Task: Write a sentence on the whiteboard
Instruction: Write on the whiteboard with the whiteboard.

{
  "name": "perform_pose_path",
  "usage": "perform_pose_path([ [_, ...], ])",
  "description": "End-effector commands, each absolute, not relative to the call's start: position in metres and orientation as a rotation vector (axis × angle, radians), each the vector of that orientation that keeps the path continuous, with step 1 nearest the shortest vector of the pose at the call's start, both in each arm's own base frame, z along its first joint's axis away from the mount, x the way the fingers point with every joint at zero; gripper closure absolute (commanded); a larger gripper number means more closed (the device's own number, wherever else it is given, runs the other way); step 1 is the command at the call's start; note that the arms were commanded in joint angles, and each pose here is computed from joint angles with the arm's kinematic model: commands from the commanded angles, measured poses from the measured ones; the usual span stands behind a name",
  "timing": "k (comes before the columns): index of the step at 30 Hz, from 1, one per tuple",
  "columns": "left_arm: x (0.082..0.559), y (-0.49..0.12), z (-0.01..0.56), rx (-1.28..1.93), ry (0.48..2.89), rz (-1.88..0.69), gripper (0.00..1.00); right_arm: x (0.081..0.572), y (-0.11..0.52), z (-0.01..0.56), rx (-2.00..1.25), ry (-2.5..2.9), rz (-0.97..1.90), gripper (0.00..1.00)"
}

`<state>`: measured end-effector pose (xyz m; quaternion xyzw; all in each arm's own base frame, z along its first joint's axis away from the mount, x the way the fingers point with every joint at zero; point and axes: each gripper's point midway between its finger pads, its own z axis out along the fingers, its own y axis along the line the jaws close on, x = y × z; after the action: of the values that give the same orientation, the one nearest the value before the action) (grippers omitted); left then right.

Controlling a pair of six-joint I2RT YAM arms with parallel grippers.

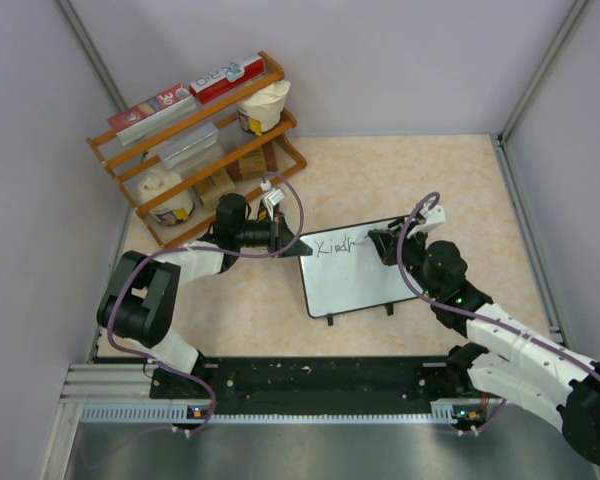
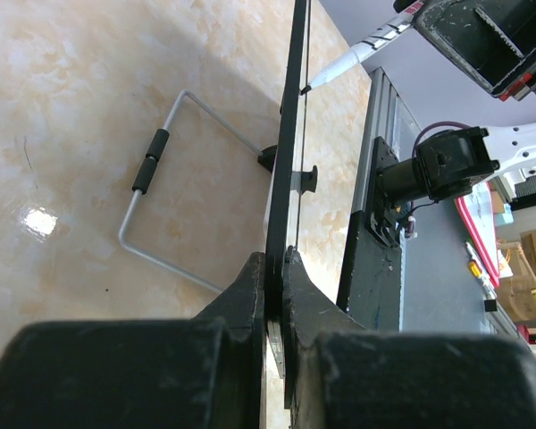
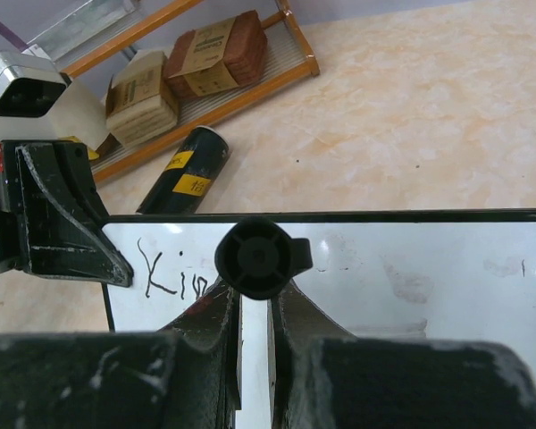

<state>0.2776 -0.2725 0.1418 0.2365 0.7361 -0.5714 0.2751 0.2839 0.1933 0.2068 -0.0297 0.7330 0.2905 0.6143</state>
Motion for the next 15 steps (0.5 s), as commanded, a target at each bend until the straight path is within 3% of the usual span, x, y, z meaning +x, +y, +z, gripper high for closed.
perform_pose_path([
  [1,0.283,-0.27,0.122,0.701,1.976,-1.446,1.0,0.278,0.191,0.193,-0.096,1.728,0.647,1.0],
  [15,0.283,-0.27,0.12,0.7,1.981,-1.444,1.0,0.272,0.192,0.205,-0.102,1.69,0.687,1.0],
])
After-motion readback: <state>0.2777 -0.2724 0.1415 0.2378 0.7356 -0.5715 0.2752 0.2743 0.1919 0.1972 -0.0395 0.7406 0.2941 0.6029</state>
